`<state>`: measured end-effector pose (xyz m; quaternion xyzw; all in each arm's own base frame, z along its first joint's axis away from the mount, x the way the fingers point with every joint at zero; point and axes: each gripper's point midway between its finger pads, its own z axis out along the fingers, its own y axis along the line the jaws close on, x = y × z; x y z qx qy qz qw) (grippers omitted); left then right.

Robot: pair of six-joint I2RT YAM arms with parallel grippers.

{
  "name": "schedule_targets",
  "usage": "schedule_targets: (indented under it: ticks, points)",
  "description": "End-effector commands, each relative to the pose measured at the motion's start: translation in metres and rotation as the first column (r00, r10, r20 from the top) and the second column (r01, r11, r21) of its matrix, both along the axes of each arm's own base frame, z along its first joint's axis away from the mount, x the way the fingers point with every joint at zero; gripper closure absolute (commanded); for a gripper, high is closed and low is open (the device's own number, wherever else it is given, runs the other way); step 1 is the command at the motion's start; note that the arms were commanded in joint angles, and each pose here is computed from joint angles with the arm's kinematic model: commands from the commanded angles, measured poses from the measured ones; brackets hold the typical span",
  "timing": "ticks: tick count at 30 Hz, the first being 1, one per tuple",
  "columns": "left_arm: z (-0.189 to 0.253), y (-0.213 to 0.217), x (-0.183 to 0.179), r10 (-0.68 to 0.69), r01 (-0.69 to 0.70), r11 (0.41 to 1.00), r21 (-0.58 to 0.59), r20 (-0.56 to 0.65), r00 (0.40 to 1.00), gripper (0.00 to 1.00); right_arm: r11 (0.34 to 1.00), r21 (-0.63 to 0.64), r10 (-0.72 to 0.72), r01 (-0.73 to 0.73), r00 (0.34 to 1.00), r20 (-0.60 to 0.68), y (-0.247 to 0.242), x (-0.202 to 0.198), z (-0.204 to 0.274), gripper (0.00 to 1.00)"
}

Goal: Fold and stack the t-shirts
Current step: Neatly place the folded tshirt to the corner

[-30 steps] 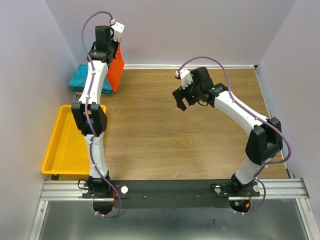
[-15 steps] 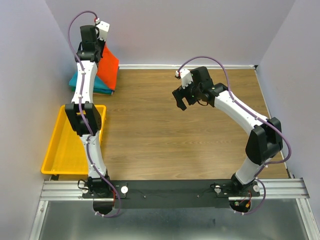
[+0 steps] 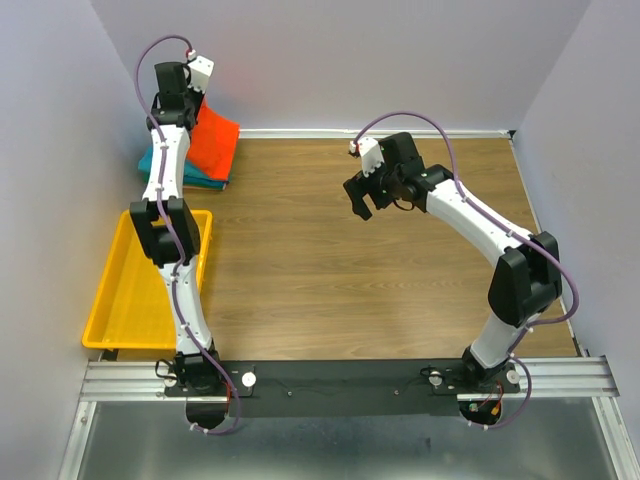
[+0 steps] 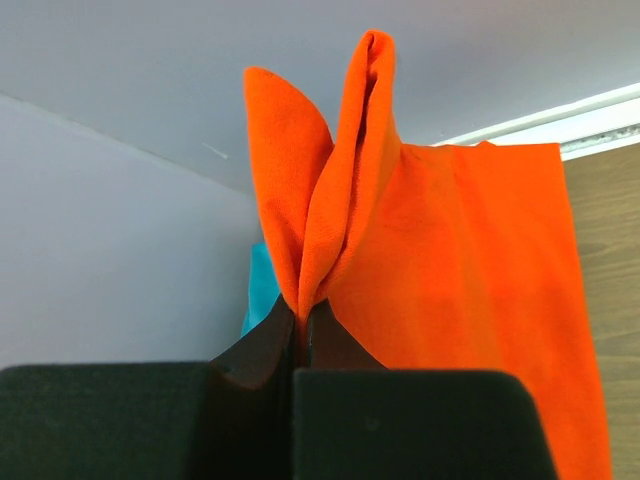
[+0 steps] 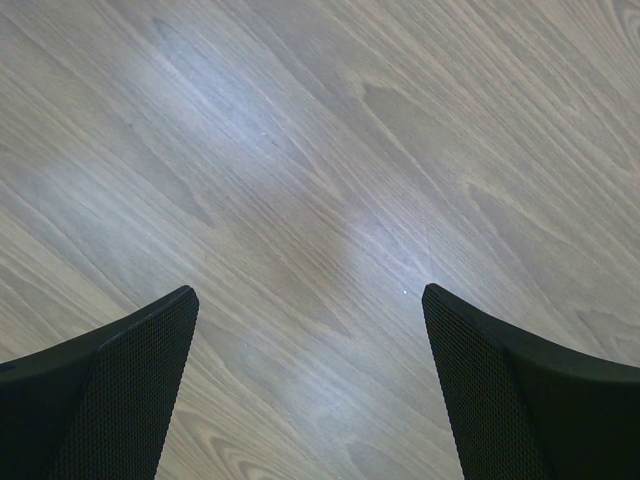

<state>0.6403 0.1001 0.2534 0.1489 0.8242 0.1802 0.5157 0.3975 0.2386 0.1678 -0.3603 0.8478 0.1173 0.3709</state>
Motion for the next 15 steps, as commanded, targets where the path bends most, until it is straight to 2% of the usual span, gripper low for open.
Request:
schedule_targets:
  ticks: [1,15]
  points:
    - [0.019,0.019,0.012,0.013,-0.017,0.999,0.042,0.083,0.996,1.00,1.000,0.006,0.004,-0.003,1.000,-0.023,0.003,0.000,0.000,0.00]
    - [-0.007,0.068,0.011,0.114,-0.120,0.984,0.129,0.053,0.992,1.00,1.000,-0.002,0.002,-0.002,0.999,-0.032,0.002,0.002,-0.004,0.00]
